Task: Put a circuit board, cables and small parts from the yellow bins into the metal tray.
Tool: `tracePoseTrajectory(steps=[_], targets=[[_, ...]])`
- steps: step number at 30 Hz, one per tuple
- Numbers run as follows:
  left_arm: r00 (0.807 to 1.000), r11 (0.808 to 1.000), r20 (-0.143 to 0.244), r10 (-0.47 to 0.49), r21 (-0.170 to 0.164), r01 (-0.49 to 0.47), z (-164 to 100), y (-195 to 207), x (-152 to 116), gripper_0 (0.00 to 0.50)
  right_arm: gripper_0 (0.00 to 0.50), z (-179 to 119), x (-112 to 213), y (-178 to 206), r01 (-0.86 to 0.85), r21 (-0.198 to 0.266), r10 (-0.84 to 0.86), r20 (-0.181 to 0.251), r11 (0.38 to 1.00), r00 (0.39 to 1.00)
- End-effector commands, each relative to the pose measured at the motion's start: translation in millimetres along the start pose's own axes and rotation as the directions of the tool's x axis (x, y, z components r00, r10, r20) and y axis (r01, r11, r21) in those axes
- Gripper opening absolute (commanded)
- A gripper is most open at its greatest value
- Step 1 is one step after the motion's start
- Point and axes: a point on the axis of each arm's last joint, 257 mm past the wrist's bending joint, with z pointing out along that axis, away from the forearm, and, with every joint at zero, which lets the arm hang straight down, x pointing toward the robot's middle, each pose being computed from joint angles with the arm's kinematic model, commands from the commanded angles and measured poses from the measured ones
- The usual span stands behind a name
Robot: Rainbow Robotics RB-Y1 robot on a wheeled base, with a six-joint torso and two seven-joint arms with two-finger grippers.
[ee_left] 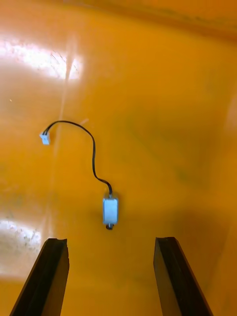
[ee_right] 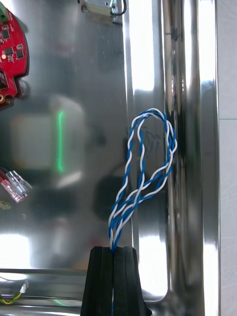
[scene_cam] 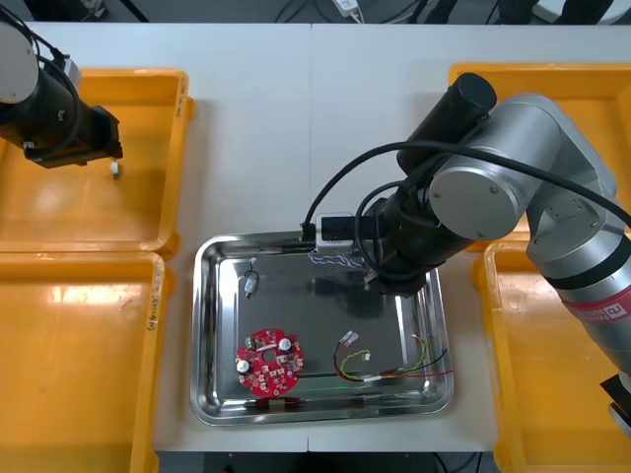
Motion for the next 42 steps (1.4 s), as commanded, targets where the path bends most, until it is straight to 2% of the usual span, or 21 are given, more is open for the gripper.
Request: tracePoseTrajectory(steps=[1, 4, 9, 15, 24, 31, 32, 34, 35, 36, 38, 40, 42], targets=[[0.990, 0.993, 0.089, 0.114, -0.027, -0.112, -18, 10, -39, 0.500, 0.000, 3, 9, 2, 0.075, 0.025, -0.074, -0.023, 0.997, 0.997], [0.989, 0.993, 0.089, 0.119, -0.025, -0.117, -13, 11, -38, 0.500, 0.000, 6, 12, 1, 0.073, 0.036, -0.072, -0.025, 0.997, 0.997], [0.988, 0.992, 0.092, 0.127, -0.012, -0.126, -1, 5, -36, 0.500, 0.000, 14, 20, -4, 0.086, 0.073, -0.081, -0.064, 0.994, 0.995], [0.988, 0.991, 0.077, 0.135, 0.009, -0.137, 10, -4, -29, 0.500, 0.000, 17, 20, -2, 0.078, 0.076, -0.074, -0.059, 0.994, 0.996], [0.986, 0.988, 0.061, 0.153, 0.008, -0.154, 16, -8, -21, 0.500, 0.000, 21, 19, 1, 0.080, 0.075, -0.076, -0.049, 0.994, 0.996], [0.985, 0.987, 0.070, 0.161, 0.015, -0.162, 22, -12, -19, 0.500, 0.005, 22, 18, -1, 0.082, 0.083, -0.078, -0.044, 0.993, 0.996], [0.984, 0.987, 0.070, 0.161, 0.016, -0.163, 23, -12, -18, 0.500, 0.034, 22, 18, -2, 0.082, 0.088, -0.078, -0.045, 0.993, 0.996], [0.984, 0.986, 0.070, 0.162, 0.016, -0.164, 24, -11, -18, 0.500, 0.147, 21, 18, -4, 0.082, 0.095, -0.078, -0.045, 0.992, 0.996], [0.984, 0.986, 0.069, 0.165, 0.015, -0.166, 24, -12, -17, 0.500, 0.254, 21, 17, -5, 0.082, 0.099, -0.078, -0.046, 0.992, 0.996], [0.984, 0.986, 0.072, 0.164, 0.015, -0.165, 24, -11, -18, 0.500, 0.340, 21, 17, -6, 0.082, 0.102, -0.077, -0.047, 0.991, 0.996], [0.983, 0.986, 0.070, 0.167, 0.015, -0.169, 24, -12, -17, 0.500, 0.424, 21, 17, -7, 0.080, 0.106, -0.076, -0.048, 0.991, 0.996], [0.983, 0.985, 0.070, 0.169, 0.013, -0.170, 25, -12, -17, 0.500, 0.484, 21, 17, -8, 0.077, 0.110, -0.072, -0.050, 0.991, 0.996], [0.983, 0.985, 0.067, 0.169, 0.013, -0.170, 26, -11, -15, 0.500, 0.500, 20, 18, -9, 0.076, 0.114, -0.071, -0.052, 0.991, 0.996]])
